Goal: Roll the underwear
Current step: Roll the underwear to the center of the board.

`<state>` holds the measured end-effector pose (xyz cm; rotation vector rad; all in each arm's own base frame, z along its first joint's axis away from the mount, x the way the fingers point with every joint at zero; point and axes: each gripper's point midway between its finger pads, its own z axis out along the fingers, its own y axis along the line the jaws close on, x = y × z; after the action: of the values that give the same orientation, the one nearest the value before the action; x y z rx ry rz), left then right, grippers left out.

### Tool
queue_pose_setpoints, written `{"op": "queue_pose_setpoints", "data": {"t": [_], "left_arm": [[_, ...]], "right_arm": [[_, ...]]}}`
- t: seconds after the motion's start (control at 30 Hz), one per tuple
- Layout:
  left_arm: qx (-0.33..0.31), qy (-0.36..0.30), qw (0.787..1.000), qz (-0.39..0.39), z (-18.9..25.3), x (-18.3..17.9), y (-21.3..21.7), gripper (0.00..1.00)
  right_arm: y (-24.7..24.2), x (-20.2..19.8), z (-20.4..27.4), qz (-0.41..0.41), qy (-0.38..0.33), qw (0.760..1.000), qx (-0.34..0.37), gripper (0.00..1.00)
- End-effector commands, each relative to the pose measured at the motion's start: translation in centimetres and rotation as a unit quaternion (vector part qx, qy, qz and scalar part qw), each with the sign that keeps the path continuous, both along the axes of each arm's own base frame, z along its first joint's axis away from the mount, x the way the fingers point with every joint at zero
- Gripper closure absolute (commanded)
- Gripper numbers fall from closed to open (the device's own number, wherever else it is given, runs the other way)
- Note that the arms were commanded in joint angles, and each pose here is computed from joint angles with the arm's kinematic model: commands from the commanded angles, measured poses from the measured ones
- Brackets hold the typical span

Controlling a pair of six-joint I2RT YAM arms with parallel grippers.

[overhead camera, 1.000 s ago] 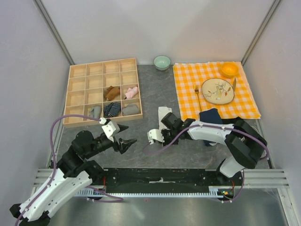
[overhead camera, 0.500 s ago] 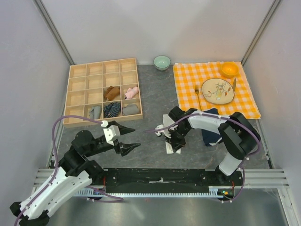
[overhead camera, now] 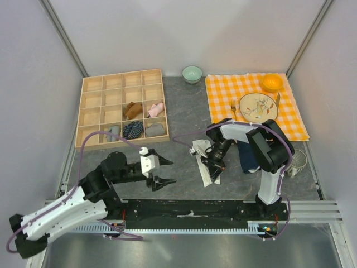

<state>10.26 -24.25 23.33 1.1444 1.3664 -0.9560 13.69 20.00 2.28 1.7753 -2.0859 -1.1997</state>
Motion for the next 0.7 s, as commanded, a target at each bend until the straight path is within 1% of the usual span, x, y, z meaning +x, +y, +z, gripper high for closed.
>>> {"op": "queue_pose_setpoints", "data": {"t": [0.0,0.03,0.07,0.1,0.17,0.23,0.27,0.3,0.33,0.4,0.43,0.47,0.5,0.53,0.6,0.63,0.67], "left_arm": [[0.015,-0.075,0.997,-0.010,2.3,0.1,-2.5,0.28],[0.041,-0.073,0.996,-0.014,1.0,0.2,-3.5,0.28],[0.042,-0.085,0.995,-0.032,1.1,-0.8,-4.6,0.28],[0.058,-0.100,0.993,-0.023,0.5,-0.4,-5.0,0.27],[0.089,-0.108,0.989,-0.040,-1.4,-1.1,-6.5,0.26],[0.095,-0.124,0.987,-0.040,-1.9,-1.0,-7.3,0.26],[0.112,-0.123,0.985,-0.049,-3.4,-1.5,-7.9,0.25],[0.099,-0.134,0.985,-0.048,-3.1,-1.4,-8.6,0.25],[0.102,-0.138,0.984,-0.050,-3.6,-1.5,-9.1,0.25],[0.125,-0.142,0.980,-0.058,-6.3,-1.8,-10.0,0.25],[0.111,-0.152,0.981,-0.052,-6.1,-1.6,-10.7,0.25],[0.114,-0.154,0.980,-0.053,-7.1,-1.7,-11.0,0.24],[0.130,-0.155,0.978,-0.059,-8.8,-1.7,-11.5,0.24],[0.108,-0.161,0.980,-0.054,-8.2,-1.5,-12.4,0.24],[0.116,-0.163,0.978,-0.058,-9.8,-1.5,-13.0,0.24],[0.135,-0.159,0.976,-0.062,-11.5,-1.4,-13.5,0.24],[0.128,-0.165,0.977,-0.054,-11.3,-1.0,-14.1,0.24]], "right_arm": [[1.1,-0.1,1.6,0.002,0.021,0.999,0.039,0.95],[1.1,0.0,1.6,0.000,0.021,0.999,0.038,0.95],[1.1,0.0,1.5,-0.001,0.026,0.999,0.037,0.95],[1.1,0.1,1.5,-0.003,0.026,0.999,0.036,0.95],[1.1,0.1,1.4,-0.005,0.034,0.999,0.036,0.95],[1.1,0.1,1.5,-0.007,0.039,0.999,0.036,0.95],[1.0,0.1,1.3,-0.007,0.042,0.999,0.034,0.95],[1.0,0.2,1.3,-0.009,0.043,0.998,0.035,0.95],[1.0,0.2,1.3,-0.008,0.044,0.998,0.034,0.95],[1.0,0.3,1.2,-0.009,0.046,0.998,0.033,0.95],[1.0,0.3,1.2,-0.010,0.047,0.998,0.033,0.95],[1.0,0.3,1.1,-0.010,0.047,0.998,0.033,0.95],[0.9,0.3,1.1,-0.009,0.048,0.998,0.032,0.95],[0.9,0.4,1.1,-0.011,0.047,0.998,0.032,0.95],[0.9,0.3,1.1,-0.011,0.050,0.998,0.031,0.95],[0.9,0.3,1.1,-0.011,0.050,0.998,0.031,0.95],[0.9,0.3,1.0,-0.011,0.050,0.998,0.031,0.95]]}}
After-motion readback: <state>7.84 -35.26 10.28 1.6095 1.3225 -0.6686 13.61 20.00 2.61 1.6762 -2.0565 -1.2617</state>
